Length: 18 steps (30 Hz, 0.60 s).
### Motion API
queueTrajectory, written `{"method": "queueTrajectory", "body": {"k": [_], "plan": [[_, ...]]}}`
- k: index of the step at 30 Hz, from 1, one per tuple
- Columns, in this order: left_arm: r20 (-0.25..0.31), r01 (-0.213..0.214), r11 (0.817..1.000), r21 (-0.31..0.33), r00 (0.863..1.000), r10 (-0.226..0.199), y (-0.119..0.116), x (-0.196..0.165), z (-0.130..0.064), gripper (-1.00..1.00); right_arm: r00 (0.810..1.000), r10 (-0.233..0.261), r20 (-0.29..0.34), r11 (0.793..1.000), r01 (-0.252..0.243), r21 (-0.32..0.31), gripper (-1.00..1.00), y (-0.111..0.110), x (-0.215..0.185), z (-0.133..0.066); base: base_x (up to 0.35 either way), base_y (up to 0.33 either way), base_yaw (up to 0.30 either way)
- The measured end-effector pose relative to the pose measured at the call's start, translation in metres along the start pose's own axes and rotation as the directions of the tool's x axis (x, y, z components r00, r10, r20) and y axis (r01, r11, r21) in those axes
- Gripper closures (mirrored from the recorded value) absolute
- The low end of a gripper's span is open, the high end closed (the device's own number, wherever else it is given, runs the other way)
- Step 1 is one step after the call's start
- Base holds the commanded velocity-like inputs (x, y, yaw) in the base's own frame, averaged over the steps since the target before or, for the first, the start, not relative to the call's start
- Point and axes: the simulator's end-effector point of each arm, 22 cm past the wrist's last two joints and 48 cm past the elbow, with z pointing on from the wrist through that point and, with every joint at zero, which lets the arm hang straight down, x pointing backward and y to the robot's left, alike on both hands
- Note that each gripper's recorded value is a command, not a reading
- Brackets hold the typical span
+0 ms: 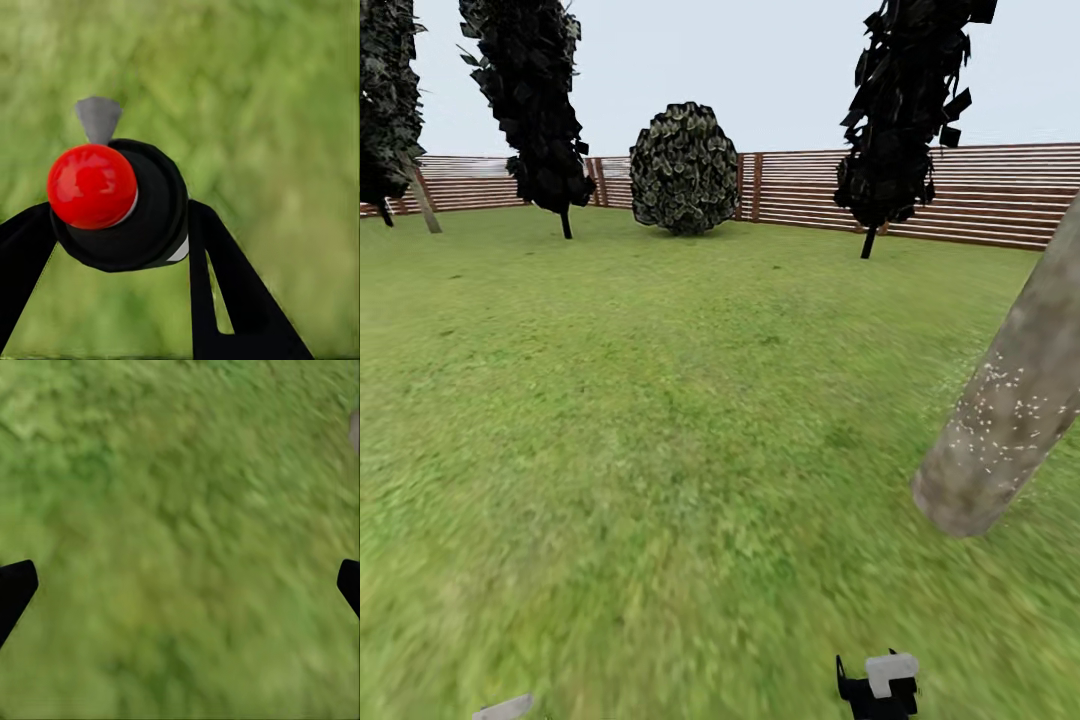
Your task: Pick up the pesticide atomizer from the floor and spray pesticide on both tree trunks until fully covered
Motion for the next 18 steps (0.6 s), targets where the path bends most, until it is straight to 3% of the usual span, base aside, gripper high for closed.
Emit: {"method": "queueTrajectory", "body": {"k": [18], "plan": [[-0.006,-0.003,1.000,0.000,1.000,0.003,0.0002,0.0029,0.0004,1.00,1.000,-0.002,-0.007,1.000,0.002,-0.003,-1.00,0.0009,0.0035,-0.0001,0.000,0.000,0.282]]}}
